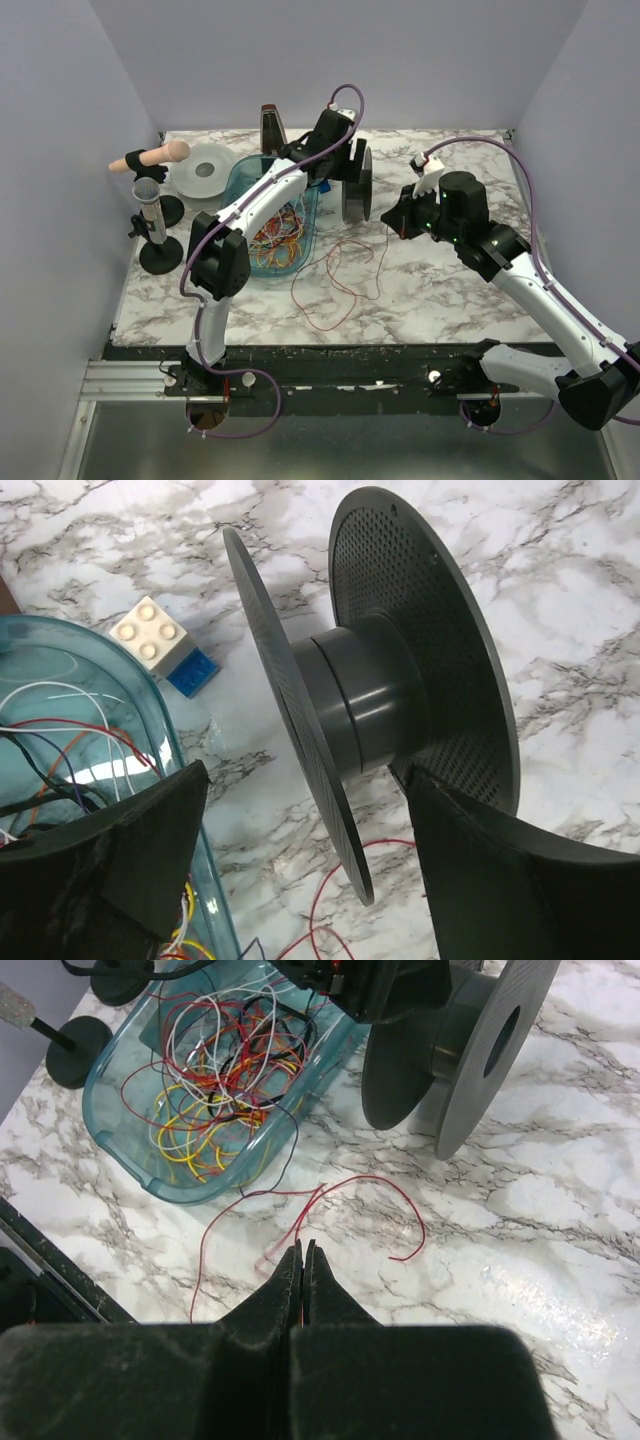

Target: Wrap the cables

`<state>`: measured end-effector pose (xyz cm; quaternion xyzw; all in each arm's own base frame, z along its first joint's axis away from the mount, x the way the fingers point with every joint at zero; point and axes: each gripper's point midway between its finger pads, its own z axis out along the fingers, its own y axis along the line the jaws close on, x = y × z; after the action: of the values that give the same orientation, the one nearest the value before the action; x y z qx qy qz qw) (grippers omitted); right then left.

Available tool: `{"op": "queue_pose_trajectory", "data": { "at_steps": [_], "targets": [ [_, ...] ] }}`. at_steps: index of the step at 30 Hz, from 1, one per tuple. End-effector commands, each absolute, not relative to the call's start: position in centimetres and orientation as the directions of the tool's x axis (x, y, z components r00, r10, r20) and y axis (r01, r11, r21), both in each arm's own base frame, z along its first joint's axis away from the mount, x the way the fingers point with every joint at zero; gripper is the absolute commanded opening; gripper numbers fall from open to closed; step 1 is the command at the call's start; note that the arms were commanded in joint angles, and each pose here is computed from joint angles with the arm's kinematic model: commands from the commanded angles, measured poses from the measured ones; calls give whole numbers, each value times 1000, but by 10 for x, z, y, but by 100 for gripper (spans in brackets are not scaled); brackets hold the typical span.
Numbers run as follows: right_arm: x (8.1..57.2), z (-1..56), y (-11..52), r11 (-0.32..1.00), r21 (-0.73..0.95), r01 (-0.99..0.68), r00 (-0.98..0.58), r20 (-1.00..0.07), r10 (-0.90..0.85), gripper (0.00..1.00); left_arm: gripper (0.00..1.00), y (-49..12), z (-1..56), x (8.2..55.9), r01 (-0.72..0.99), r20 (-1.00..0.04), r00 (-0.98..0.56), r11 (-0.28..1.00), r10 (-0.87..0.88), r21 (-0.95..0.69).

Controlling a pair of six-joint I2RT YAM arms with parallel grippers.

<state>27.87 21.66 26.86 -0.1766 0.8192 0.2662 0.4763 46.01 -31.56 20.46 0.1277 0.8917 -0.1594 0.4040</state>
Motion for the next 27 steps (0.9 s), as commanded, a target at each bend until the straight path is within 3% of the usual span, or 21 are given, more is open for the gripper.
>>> {"op": "queue_pose_trajectory", "data": {
  "at_steps": [1,7,11,17,21,27],
  "targets": [
    [274,262,211,802,243,-545,-494,-866,-74,1,78,-318,223,482,350,-814,-575,924,85,-151],
    [275,269,213,797,248,-551,-489,-870,-68,1,24,-329,216,467,395,-779,-623,888,72,-234],
    [276,283,228,758,324,-566,-501,-866,-4,1,0,-332,218,448,426,-753,-653,859,77,-282],
    [295,320,268,639,512,-574,-525,-829,193,1,0,-329,210,416,441,-711,-697,837,93,-324],
    [314,334,284,570,623,-535,-534,-773,343,1,0,-335,221,401,525,-756,-628,817,185,-236],
    [337,334,266,612,666,-426,-466,-741,483,1,0,-329,227,390,579,-778,-568,802,268,-147]
  ]
}}
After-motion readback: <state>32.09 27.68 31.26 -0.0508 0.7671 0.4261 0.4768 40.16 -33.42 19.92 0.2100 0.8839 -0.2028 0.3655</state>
